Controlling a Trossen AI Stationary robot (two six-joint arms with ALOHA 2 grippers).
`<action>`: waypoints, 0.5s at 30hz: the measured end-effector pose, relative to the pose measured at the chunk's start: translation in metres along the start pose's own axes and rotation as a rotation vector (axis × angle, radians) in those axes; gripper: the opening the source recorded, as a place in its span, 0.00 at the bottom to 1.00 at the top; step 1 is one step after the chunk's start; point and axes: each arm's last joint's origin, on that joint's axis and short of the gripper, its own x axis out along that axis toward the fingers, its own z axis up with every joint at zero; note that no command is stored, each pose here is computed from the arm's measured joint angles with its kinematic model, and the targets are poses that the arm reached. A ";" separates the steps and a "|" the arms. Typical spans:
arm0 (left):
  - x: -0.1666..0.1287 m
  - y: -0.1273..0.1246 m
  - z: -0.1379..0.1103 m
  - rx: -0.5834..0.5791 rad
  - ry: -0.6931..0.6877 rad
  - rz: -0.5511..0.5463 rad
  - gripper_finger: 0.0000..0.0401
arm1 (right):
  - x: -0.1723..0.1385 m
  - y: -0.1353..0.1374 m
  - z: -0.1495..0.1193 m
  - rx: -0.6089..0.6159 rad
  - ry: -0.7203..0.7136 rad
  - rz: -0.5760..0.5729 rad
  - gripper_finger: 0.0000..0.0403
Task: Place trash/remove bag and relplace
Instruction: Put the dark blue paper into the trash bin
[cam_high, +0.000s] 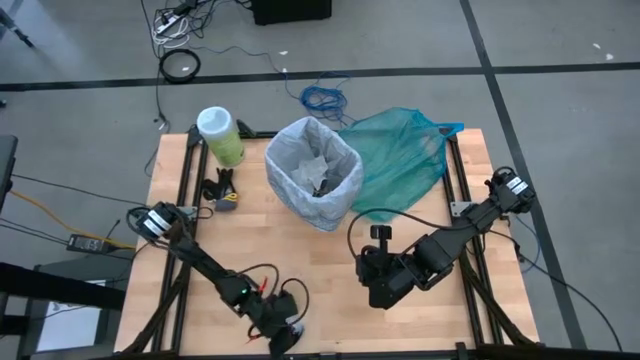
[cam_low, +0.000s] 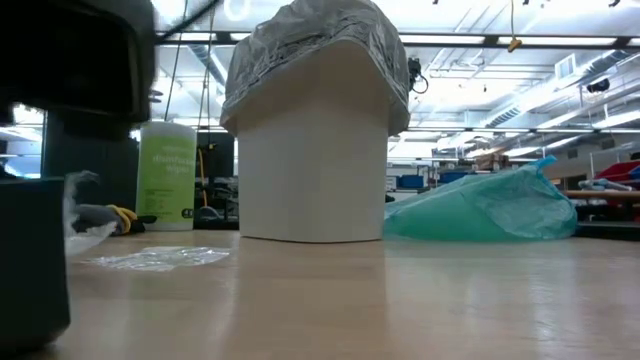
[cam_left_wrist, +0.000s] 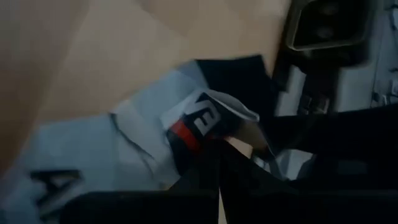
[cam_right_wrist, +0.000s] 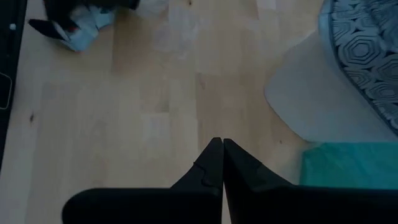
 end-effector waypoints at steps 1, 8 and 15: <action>0.002 0.005 0.005 -0.010 0.001 0.015 0.01 | -0.001 -0.001 0.000 -0.001 0.002 -0.002 0.00; -0.001 0.028 0.066 -0.007 -0.178 0.047 0.01 | -0.002 -0.002 -0.001 0.007 0.009 -0.005 0.00; -0.009 0.031 0.113 0.015 -0.217 0.003 0.01 | -0.002 -0.002 -0.003 0.110 0.020 -0.010 0.00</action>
